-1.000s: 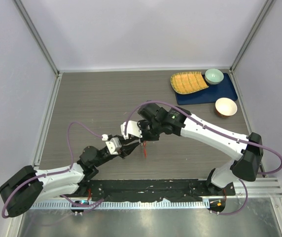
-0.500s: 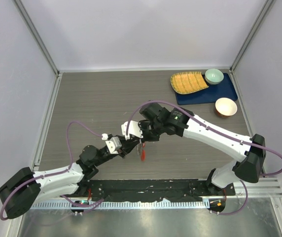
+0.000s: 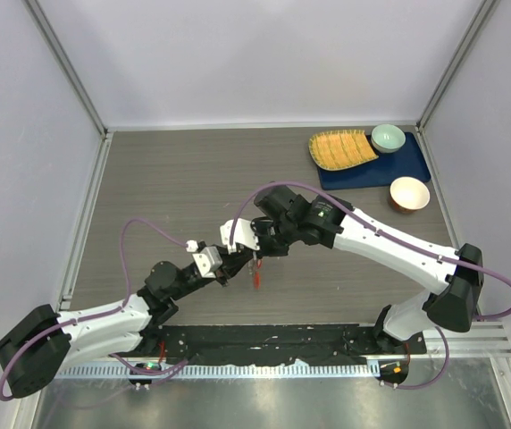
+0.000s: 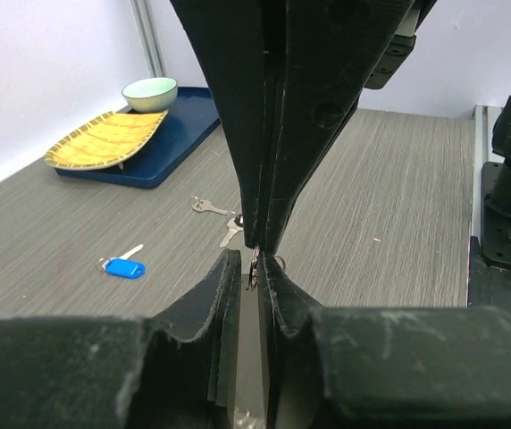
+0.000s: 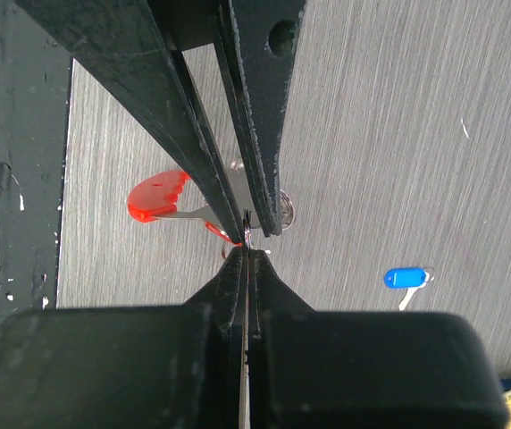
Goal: Put the keys on the keyring
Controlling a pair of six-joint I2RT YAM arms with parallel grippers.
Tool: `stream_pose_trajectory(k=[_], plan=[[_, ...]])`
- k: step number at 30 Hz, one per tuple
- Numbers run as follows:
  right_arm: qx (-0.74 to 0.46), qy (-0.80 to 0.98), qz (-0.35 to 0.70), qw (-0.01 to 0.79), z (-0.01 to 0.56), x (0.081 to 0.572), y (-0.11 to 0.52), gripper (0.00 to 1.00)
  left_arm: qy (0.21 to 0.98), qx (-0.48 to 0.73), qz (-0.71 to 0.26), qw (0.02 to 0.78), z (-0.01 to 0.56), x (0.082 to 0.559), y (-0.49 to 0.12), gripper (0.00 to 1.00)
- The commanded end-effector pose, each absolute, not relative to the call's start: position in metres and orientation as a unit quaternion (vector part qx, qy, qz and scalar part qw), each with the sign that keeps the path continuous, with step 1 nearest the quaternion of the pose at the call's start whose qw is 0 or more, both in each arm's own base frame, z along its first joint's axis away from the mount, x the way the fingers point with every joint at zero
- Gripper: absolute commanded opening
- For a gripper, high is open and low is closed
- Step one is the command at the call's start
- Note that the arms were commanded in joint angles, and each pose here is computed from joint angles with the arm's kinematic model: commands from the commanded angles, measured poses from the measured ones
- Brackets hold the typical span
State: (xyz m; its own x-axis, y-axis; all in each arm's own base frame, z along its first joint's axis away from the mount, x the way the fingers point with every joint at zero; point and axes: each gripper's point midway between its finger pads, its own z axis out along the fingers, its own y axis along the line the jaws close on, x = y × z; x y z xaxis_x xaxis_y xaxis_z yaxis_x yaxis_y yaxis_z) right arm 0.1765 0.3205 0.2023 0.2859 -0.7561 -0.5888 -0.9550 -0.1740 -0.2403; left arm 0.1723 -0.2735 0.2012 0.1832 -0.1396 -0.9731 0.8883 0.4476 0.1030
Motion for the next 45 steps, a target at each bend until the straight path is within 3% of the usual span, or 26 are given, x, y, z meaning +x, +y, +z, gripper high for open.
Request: stream_pose_trajectory(k=[1, 12, 15, 19, 26, 37, 45], plan=[[-0.744, 0.55, 0.188, 0.33, 0.224, 0.173, 0.329, 0.01, 0.491, 0.359, -0.376, 0.699, 0.225, 0.176, -0.276, 0.16], [-0.748, 0.548, 0.19, 0.323, 0.219, 0.17, 0.333, 0.01, 0.498, 0.356, -0.371, 0.698, 0.225, 0.178, -0.274, 0.07], [-0.749, 0.55, 0.188, 0.319, 0.216, 0.171, 0.332, 0.01, 0.503, 0.348, -0.367, 0.701, 0.225, 0.18, -0.272, 0.0], [-0.74, 0.558, 0.188, 0.326, 0.217, 0.171, 0.333, 0.1, 0.502, 0.332, -0.366, 0.71, 0.229, 0.182, -0.268, 0.0], [-0.676, 0.585, 0.198, 0.403, 0.233, 0.181, 0.331, 0.26, 0.491, 0.288, -0.358, 0.74, 0.242, 0.187, -0.253, 0.0], [-0.529, 0.593, 0.257, 0.549, 0.249, 0.194, 0.32, 0.29, 0.48, 0.268, -0.355, 0.757, 0.25, 0.188, -0.245, 0.0], [-0.502, 0.58, 0.285, 0.575, 0.241, 0.197, 0.33, 0.3, 0.47, 0.273, -0.362, 0.757, 0.255, 0.185, -0.247, 0.0]])
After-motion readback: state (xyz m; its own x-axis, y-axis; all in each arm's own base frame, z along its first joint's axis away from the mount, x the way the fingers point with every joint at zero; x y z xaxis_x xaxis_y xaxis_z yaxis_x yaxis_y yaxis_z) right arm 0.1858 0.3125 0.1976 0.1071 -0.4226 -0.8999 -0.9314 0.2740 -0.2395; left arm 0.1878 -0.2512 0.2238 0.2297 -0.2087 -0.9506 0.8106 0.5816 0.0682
